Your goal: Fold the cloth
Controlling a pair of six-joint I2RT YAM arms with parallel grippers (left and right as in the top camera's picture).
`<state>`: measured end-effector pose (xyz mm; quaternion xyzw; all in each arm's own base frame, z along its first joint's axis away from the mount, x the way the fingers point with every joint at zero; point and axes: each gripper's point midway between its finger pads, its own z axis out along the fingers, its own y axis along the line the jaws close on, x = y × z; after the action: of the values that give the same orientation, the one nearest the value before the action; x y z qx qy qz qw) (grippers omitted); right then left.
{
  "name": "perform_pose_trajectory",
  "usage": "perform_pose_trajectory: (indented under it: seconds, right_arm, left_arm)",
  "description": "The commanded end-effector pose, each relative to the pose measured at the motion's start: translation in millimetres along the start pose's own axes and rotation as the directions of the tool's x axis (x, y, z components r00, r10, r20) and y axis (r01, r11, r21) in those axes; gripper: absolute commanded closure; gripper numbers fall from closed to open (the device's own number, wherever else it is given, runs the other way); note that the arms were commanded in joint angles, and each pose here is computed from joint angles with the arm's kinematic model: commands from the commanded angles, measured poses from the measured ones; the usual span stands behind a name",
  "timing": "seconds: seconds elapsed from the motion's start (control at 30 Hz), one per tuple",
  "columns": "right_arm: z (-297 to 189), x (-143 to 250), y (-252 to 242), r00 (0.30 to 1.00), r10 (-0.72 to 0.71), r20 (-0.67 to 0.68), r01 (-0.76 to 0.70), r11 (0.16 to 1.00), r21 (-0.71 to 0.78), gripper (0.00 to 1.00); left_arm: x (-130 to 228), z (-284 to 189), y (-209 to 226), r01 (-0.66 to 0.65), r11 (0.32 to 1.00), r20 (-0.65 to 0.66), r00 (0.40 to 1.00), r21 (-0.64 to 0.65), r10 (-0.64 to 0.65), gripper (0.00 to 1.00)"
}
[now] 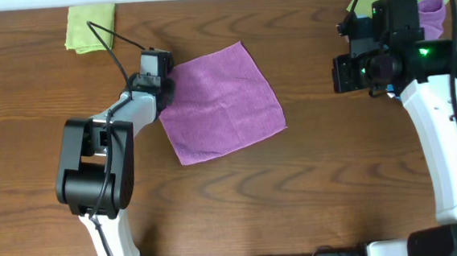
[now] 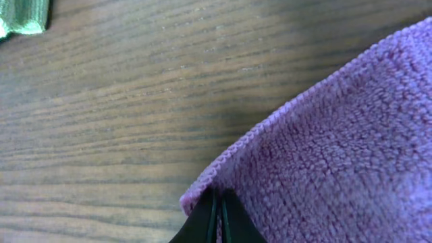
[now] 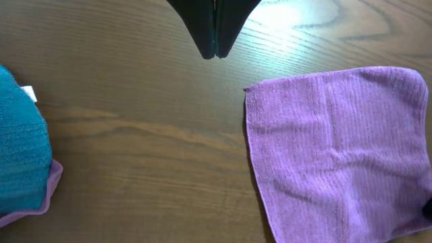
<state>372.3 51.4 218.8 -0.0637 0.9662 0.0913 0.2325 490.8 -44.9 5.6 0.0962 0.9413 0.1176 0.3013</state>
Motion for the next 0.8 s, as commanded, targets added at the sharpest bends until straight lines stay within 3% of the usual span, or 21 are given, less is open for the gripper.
perform_pose_trajectory:
  seconds: [0.0, 0.3, 0.57, 0.77]
  right_arm:
    - [13.7, 8.2, 6.9, 0.999, -0.001, -0.047, 0.0, 1.0, -0.018, 0.98]
    - [88.7, 50.2, 41.0, 0.97, -0.089, -0.227, 0.073, 0.994, -0.076, 0.98]
    - [158.0, 62.3, 77.0, 0.952, -0.176, -0.249, 0.149, 0.981, -0.123, 0.98]
    - [189.6, 85.3, 79.6, 0.925, -0.182, -0.334, 0.147, 0.981, -0.128, 0.98]
  left_arm:
    - [-28.8, -10.6, 4.0, 0.078, 0.997, 0.037, 0.996, 0.002, -0.078, 0.94]
    - [-108.8, -120.7, 12.0, 0.19, 0.963, 0.143, 0.965, 0.189, -0.219, 0.94]
    - [-86.7, -215.8, 17.4, 0.259, 0.909, 0.063, 0.954, 0.327, -0.294, 0.94]
    - [-69.5, -240.7, 14.3, 0.257, 0.895, 0.015, 0.959, 0.364, -0.282, 0.94]
